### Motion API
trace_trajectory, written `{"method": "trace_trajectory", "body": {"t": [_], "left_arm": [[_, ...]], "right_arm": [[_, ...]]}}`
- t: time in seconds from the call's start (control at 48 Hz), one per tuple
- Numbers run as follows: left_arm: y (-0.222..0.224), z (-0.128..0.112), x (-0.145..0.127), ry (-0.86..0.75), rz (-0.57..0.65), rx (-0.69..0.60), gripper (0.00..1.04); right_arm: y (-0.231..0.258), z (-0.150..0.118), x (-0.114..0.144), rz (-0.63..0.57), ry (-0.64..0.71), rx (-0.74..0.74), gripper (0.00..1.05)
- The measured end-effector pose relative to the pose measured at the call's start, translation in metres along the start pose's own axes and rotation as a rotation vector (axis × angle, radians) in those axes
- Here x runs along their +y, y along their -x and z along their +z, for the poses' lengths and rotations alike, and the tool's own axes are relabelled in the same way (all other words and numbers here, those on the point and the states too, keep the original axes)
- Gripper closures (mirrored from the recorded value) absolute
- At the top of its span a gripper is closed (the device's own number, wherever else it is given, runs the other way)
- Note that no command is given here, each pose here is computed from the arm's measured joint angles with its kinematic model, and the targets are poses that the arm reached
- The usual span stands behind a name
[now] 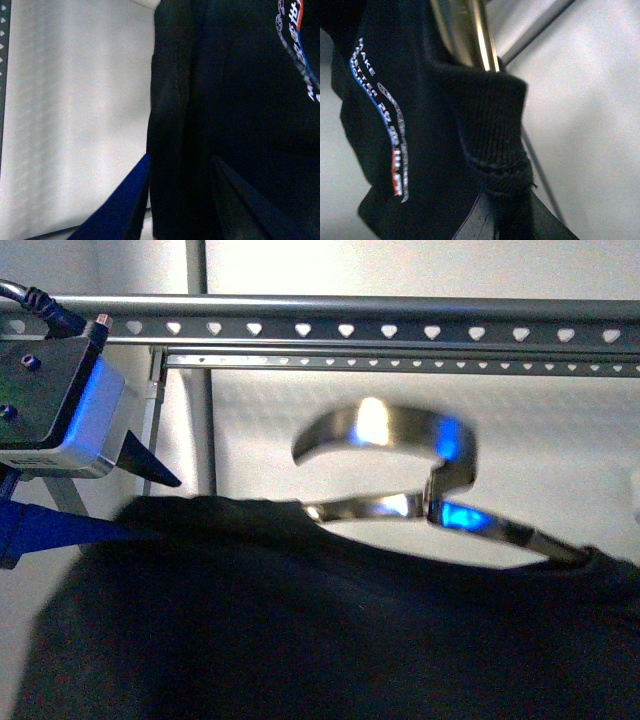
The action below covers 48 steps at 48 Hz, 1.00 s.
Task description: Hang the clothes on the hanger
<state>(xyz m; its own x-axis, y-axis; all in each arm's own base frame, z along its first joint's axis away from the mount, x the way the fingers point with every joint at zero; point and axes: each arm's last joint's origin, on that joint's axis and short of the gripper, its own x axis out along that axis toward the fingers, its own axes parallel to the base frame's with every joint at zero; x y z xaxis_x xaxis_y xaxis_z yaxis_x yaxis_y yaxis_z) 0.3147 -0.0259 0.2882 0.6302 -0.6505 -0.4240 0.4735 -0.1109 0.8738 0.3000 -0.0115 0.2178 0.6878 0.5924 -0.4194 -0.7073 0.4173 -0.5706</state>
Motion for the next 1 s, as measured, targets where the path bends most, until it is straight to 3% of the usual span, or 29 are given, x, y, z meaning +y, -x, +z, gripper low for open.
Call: {"method": "trace_trajectory", "body": {"t": [0.188,0.229,0.271,0.292,0.375,0.521,0.562,0.604,0.708,0.833,0.875,1.0], "left_arm": [[0.000,0.000,0.000,-0.001,0.001,0.002,0.25],[-0.002,-0.003,0.000,0.052,0.110,0.050,0.16],[-0.003,-0.008,-0.005,0.210,0.258,0.105,0.07],[0.000,-0.010,-0.002,0.340,0.389,0.105,0.05],[0.015,-0.012,0.013,0.762,0.679,0.019,0.07],[0.046,-0.001,0.025,1.285,0.836,-0.246,0.07],[0.053,0.005,0.027,1.342,0.857,-0.324,0.07],[0.060,0.014,0.025,1.434,0.951,-0.181,0.17],[0.070,0.028,-0.013,1.449,0.983,0.083,0.35],[0.072,0.035,-0.048,1.411,0.974,0.133,0.54],[0.071,0.037,-0.064,1.404,0.966,0.146,0.65],[0.071,0.041,-0.093,1.403,0.957,0.162,0.86]], "right_arm": [[0.007,-0.062,0.010,0.019,-0.132,0.155,1.01],[0.008,-0.066,0.006,-0.011,-0.150,0.166,1.01],[0.011,-0.065,-0.003,-0.054,-0.197,0.160,1.01],[0.012,-0.063,-0.007,-0.066,-0.210,0.156,1.01],[0.019,-0.049,-0.028,-0.140,-0.311,0.174,1.01],[0.030,-0.022,-0.063,-0.240,-0.584,0.171,1.02],[0.034,-0.013,-0.073,-0.262,-0.672,0.144,1.02],[0.038,-0.003,-0.085,-0.284,-0.772,0.115,1.02],[0.045,0.014,-0.110,-0.326,-0.937,0.054,1.02],[0.052,0.027,-0.140,-0.376,-1.142,-0.029,1.02],[0.054,0.031,-0.150,-0.390,-1.206,-0.055,1.02],[0.047,0.036,-0.160,-0.403,-1.336,-0.055,1.02]]}}
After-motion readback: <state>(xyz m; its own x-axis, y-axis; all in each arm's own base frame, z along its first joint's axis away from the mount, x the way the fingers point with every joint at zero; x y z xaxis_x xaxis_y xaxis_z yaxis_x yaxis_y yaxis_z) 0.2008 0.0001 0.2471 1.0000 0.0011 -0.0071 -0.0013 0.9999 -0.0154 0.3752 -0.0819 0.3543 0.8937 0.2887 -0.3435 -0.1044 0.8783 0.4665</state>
